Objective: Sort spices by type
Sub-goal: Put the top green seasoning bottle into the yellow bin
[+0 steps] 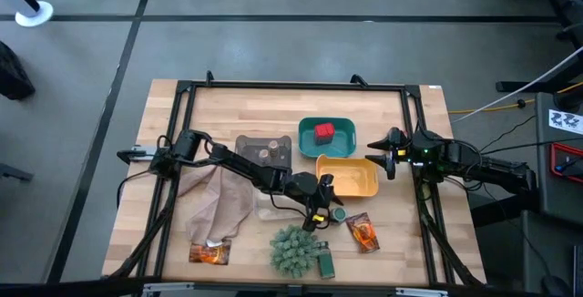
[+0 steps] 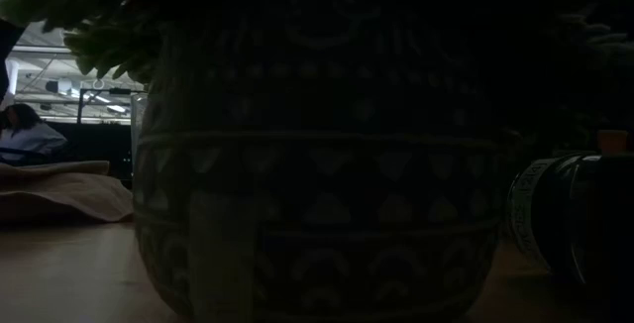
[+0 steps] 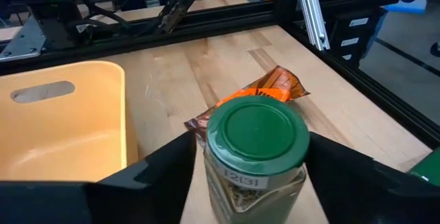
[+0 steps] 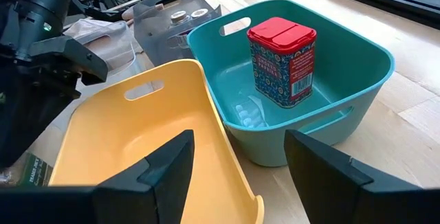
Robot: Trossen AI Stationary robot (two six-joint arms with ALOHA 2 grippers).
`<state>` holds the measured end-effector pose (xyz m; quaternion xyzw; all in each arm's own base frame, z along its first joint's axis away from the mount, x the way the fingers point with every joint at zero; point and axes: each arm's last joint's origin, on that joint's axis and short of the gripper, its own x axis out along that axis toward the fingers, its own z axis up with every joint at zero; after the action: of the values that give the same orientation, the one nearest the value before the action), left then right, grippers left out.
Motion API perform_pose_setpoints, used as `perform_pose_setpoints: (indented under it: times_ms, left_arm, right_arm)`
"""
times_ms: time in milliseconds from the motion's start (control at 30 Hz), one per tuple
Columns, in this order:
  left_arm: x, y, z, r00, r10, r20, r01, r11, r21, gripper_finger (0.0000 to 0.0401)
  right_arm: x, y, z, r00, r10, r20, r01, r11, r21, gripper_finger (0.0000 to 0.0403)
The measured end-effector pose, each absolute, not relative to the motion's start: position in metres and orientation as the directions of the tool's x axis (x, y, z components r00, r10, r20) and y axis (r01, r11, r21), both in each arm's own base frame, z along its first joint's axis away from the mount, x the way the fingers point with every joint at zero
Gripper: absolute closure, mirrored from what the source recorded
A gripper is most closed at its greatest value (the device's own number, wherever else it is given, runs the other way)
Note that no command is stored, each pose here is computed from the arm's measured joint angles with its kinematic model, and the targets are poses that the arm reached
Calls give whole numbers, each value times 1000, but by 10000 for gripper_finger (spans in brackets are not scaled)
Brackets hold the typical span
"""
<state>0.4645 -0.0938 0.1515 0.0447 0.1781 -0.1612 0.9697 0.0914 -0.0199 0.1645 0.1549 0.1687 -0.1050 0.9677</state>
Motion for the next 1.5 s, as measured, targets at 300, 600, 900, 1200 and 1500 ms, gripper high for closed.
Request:
perform_pose_setpoints:
  times_ms: [300, 600, 900, 1200, 1500]
  left_arm:
    - [465, -94, 152, 885, -296, -359, 331, 943, 36, 221]
    - [465, -94, 152, 887, -296, -353, 328, 944, 32, 206]
    - [466, -91, 157, 899, -292, -327, 320, 947, 34, 209]
    - [466, -73, 178, 924, -259, -280, 266, 964, -12, 207]
    - [459, -52, 220, 954, -223, -200, 228, 974, 0, 206]
  right_arm:
    - [91, -20, 164, 921, -151, -359, 256, 930, 265, 175]
    - [91, -20, 164, 921, -151, -359, 256, 930, 265, 175]
    - [91, -20, 164, 921, -151, -360, 256, 930, 265, 175]
    - [91, -20, 164, 921, -148, -360, 254, 930, 266, 175]
    - [91, -20, 164, 921, -148, -361, 253, 930, 266, 175]
